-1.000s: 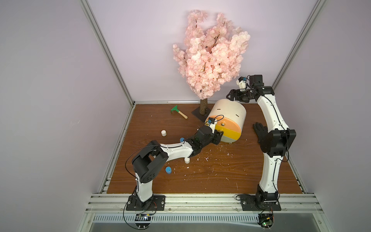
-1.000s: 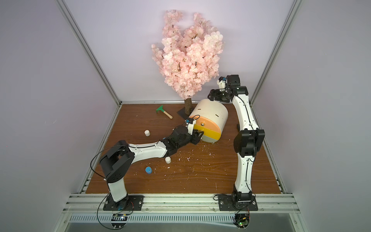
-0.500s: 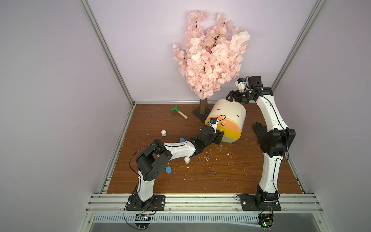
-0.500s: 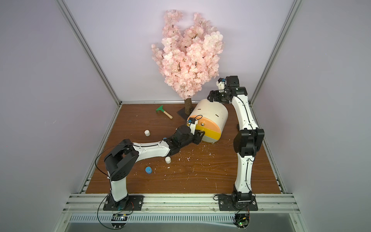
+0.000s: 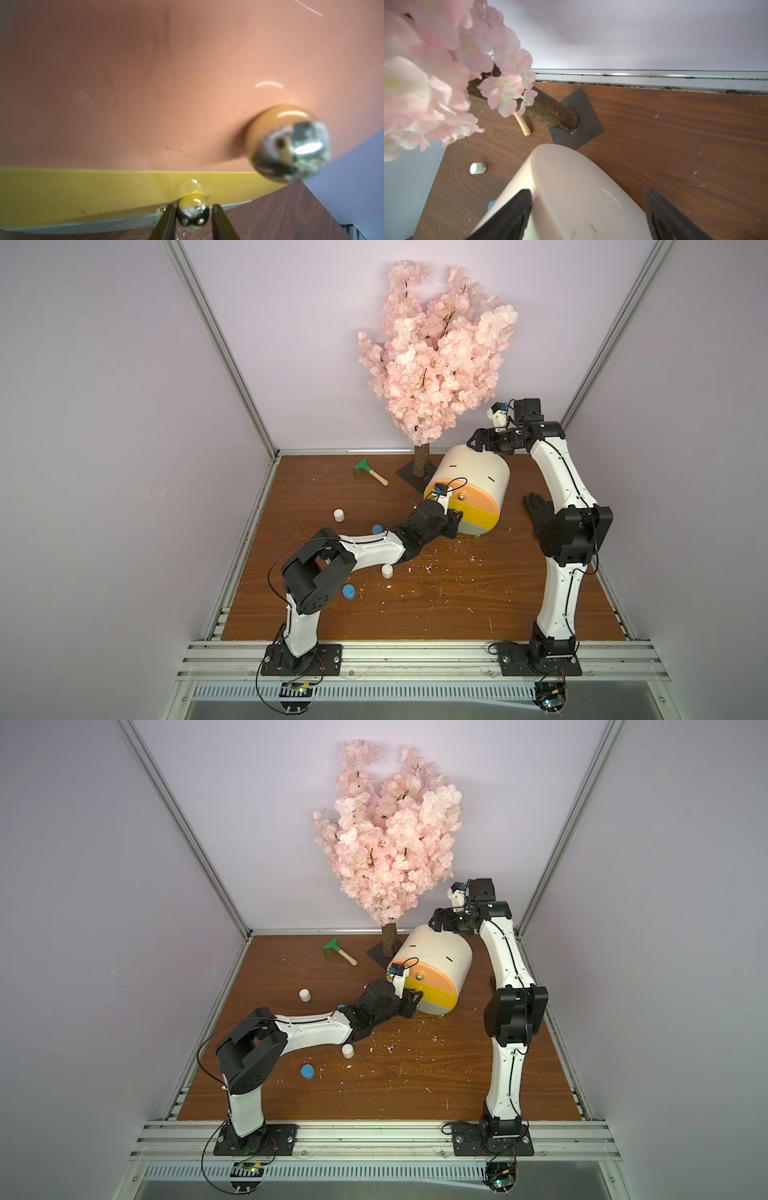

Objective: Put the paint cans in the drawer according to color
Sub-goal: Open the drawer in the storage box.

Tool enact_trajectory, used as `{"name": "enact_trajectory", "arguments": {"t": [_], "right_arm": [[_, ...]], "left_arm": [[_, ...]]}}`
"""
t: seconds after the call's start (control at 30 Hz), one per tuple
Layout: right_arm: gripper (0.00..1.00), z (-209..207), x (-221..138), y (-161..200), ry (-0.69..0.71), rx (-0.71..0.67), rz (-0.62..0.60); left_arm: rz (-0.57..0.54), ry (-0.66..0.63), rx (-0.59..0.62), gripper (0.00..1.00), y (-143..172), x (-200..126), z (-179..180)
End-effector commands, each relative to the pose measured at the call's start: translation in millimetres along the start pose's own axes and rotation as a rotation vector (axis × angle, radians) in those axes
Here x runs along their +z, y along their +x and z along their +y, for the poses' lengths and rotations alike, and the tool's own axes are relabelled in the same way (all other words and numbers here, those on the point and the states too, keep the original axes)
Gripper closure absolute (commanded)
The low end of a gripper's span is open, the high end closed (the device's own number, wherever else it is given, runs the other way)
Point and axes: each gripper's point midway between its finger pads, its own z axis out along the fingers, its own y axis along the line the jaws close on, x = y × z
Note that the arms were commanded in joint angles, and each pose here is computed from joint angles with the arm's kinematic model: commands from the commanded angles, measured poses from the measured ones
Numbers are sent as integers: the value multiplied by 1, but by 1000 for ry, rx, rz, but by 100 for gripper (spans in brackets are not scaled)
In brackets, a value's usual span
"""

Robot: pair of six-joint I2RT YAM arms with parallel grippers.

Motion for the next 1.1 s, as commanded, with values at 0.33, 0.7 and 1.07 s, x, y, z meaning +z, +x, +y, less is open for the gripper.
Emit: {"name": "enact_trajectory", "arguments": {"t": [0.33,0.7,1.07], "right_arm": [[9,15,-29,-13,-6,-39,-63],[9,15,-32,-14,-5,-41,-67],[9,15,-30,-13,-7,-42,-69]], "left_arm": [[-4,4,-2,71,2,6,-4],[-9,6,-10,68,4,10,-3],[-35,23,-4,66,-10,10,-10]]}}
